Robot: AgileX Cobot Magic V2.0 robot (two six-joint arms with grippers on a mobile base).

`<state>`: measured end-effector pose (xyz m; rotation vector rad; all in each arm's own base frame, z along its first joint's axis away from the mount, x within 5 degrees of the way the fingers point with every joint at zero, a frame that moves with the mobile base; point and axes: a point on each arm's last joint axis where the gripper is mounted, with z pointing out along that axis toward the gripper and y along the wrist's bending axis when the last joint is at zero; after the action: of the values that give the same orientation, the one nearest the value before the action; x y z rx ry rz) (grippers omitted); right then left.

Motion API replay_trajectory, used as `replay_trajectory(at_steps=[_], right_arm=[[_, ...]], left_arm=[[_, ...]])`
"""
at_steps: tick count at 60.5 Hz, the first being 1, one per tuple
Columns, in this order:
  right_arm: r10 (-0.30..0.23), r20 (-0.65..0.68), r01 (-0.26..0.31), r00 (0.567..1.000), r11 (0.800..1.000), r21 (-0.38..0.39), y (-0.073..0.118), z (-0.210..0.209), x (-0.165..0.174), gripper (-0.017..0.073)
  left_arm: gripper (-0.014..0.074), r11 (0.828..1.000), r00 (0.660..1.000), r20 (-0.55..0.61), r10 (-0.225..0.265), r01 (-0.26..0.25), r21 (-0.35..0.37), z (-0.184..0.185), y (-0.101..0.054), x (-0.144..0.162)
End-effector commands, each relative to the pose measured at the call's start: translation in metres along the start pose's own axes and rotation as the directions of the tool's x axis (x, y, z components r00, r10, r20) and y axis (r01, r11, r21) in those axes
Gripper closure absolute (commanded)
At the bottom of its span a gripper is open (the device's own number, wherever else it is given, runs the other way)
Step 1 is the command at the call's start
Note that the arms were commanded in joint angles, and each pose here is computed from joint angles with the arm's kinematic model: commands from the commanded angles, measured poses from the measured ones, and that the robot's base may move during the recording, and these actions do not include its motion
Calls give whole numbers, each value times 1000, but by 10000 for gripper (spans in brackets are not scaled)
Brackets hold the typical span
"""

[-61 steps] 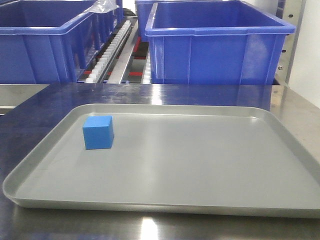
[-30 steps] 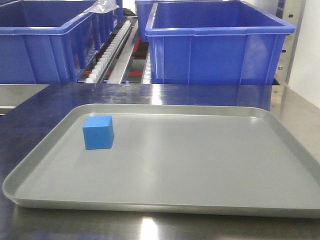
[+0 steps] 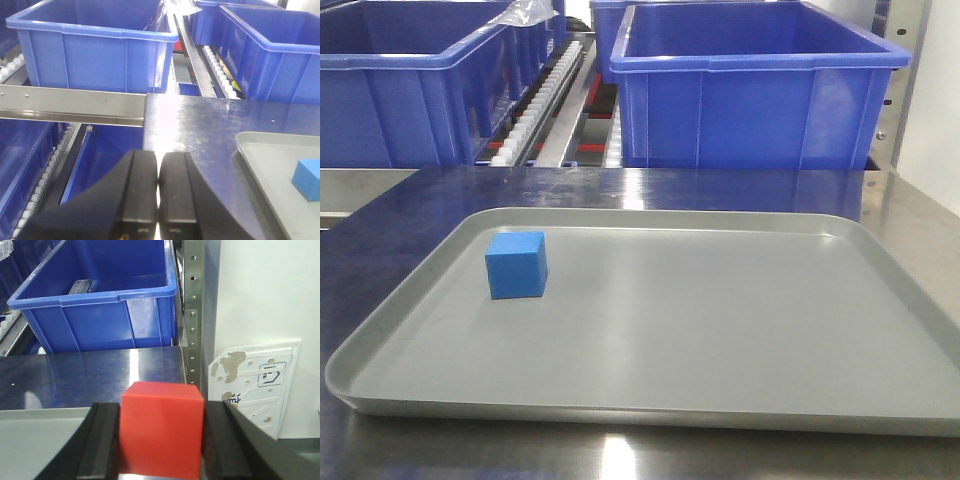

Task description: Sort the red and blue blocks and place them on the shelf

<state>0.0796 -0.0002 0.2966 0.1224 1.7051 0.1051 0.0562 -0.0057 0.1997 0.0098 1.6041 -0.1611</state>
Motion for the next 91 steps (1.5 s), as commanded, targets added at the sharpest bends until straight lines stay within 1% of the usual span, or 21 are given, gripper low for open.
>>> replay_trajectory(at_steps=[1, 6, 10, 14, 17, 19, 24, 27, 30, 35, 40, 42, 46, 49, 53, 65, 80, 86, 91], right_arm=[[-13, 119, 15, 993, 1000, -9, 2, -2, -18, 502], [-13, 119, 15, 993, 1000, -9, 2, -2, -18, 502], [-13, 118, 15, 993, 1000, -9, 2, -2, -18, 502], [-13, 118, 15, 993, 1000, -9, 2, -2, -18, 502], [-13, 118, 15, 993, 1000, -9, 2, -2, -18, 502], [-13, 118, 15, 993, 1000, -9, 2, -2, -18, 502], [-13, 118, 15, 993, 1000, -9, 2, -2, -18, 502], [-13, 118, 15, 993, 1000, -9, 2, -2, -18, 502], [-13, 118, 15, 993, 1000, -9, 2, -2, -18, 502], [-13, 118, 15, 993, 1000, -9, 2, -2, -18, 502], [-13, 118, 15, 993, 1000, -9, 2, -2, -18, 502], [-13, 118, 15, 993, 1000, -9, 2, -2, -18, 502], [-13, 118, 15, 993, 1000, -9, 2, -2, -18, 502], [-13, 118, 15, 993, 1000, -9, 2, -2, -18, 502], [-13, 118, 15, 993, 1000, -9, 2, -2, -18, 502], [-13, 118, 15, 993, 1000, -9, 2, -2, -18, 502], [-13, 118, 15, 993, 1000, -9, 2, -2, -18, 502], [-13, 118, 15, 993, 1000, -9, 2, -2, -18, 502], [-13, 118, 15, 993, 1000, -9, 2, -2, -18, 502]], left_arm=[[460, 1000, 997, 74, 5, -6, 20, 0, -1, -1], [460, 1000, 998, 66, 9, -10, 16, -1, -1, -3], [460, 1000, 999, 50, -7, 7, 11, -1, -1, -9], [460, 1000, 1000, 13, -18, 18, 1, -2, -2, -22], [460, 1000, 1000, -21, -19, 18, -6, -1, -3, -37], [460, 1000, 998, -61, -16, 15, -13, 1, -4, -52], [460, 999, 988, -154, 17, -22, -31, 8, -7, -91], [460, 998, 976, -216, 34, -43, -39, 17, -8, -111], [460, 997, 966, -255, 47, -61, -50, 24, -10, -129], [460, 995, 950, -309, 49, -74, -70, 36, -11, -153], [460, 993, 931, -363, 39, -75, -86, 43, -12, -169], [460, 993, 928, -370, 37, -75, -90, 45, -12, -174], [460, 992, 922, -386, 36, -79, -94, 49, -12, -179], [460, 993, 928, -370, 39, -77, -90, 53, -13, -182], [460, 993, 927, -374, 39, -78, -90, 54, -13, -181], [460, 992, 906, -422, 29, -77, -98, 53, -12, -176], [460, 991, 906, -421, 35, -85, -100, 53, -12, -176], [460, 991, 889, -458, 24, -82, -106, 51, -11, -173], [460, 990, 887, -461, 29, -88, -108, 52, -11, -173]])
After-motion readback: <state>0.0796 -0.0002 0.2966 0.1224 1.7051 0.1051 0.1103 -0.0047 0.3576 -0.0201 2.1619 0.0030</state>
